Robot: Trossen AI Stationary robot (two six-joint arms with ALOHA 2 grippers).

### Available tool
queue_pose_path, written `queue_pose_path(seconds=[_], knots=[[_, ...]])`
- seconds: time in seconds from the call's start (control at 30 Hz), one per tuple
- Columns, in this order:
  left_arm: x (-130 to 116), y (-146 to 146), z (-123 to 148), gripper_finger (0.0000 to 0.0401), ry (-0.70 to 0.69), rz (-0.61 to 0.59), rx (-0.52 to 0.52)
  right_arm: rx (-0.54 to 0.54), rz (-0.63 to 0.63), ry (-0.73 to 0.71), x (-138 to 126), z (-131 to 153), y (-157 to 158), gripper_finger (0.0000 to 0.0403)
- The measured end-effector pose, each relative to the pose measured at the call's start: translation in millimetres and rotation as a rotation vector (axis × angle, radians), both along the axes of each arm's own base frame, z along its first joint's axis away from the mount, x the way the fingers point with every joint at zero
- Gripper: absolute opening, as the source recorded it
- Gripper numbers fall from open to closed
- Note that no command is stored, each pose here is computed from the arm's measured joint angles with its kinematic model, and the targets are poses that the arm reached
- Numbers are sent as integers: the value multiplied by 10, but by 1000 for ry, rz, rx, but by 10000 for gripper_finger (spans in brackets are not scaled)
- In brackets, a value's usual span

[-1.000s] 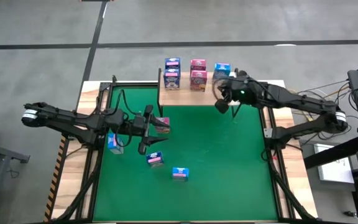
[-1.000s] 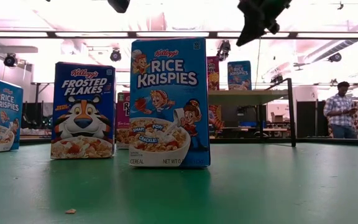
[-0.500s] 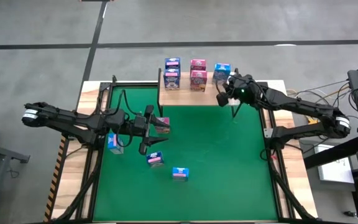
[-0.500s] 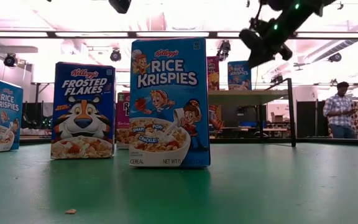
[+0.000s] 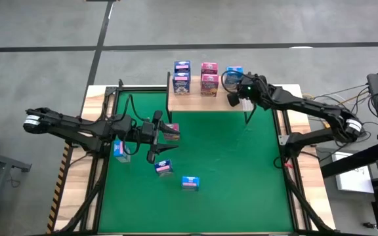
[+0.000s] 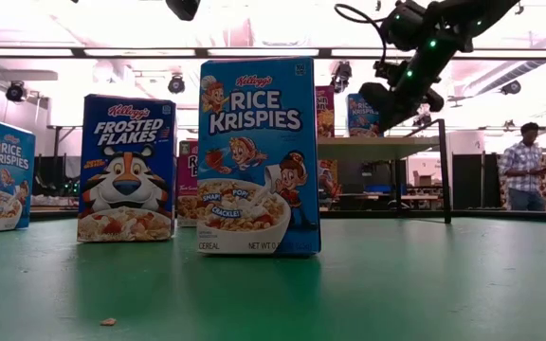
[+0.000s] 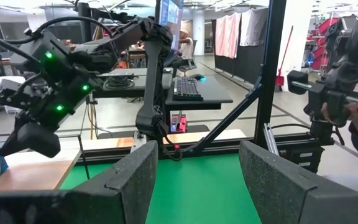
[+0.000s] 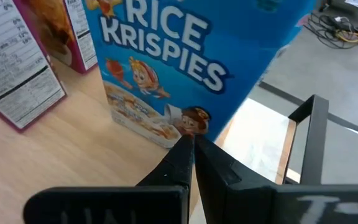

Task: Stack cereal on shelf
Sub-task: Put the right light blue cereal box on the shelf, then put the pink cereal on the shelf aligned with the other pink cereal boxes

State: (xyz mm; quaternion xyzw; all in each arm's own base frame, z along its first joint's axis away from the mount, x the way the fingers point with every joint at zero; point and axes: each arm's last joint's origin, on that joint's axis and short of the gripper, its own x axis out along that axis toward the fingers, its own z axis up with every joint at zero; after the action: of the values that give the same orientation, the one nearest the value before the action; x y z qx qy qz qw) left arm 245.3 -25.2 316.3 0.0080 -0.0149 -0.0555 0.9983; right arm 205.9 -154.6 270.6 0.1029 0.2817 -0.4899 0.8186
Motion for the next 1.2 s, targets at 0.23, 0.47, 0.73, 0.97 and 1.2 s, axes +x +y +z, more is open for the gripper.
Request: queue_pose_path(seconds=[0.23,0.47,0.73,0.97,1.2], knots=[[0,0,0,210,0,0,0,-2,6,5,8,-7,-6,9],[5,-1,-4,210,2,0,0,51,109,-43,-35,89,174,9],[63,0,-60,210,22,21,1,16,276,-101,-9,212,593,9],[86,1,-81,210,31,29,-24,-19,435,-118,15,87,913,9],[117,-3,-118,210,50,29,-64,-120,549,-180,11,144,1071,9]])
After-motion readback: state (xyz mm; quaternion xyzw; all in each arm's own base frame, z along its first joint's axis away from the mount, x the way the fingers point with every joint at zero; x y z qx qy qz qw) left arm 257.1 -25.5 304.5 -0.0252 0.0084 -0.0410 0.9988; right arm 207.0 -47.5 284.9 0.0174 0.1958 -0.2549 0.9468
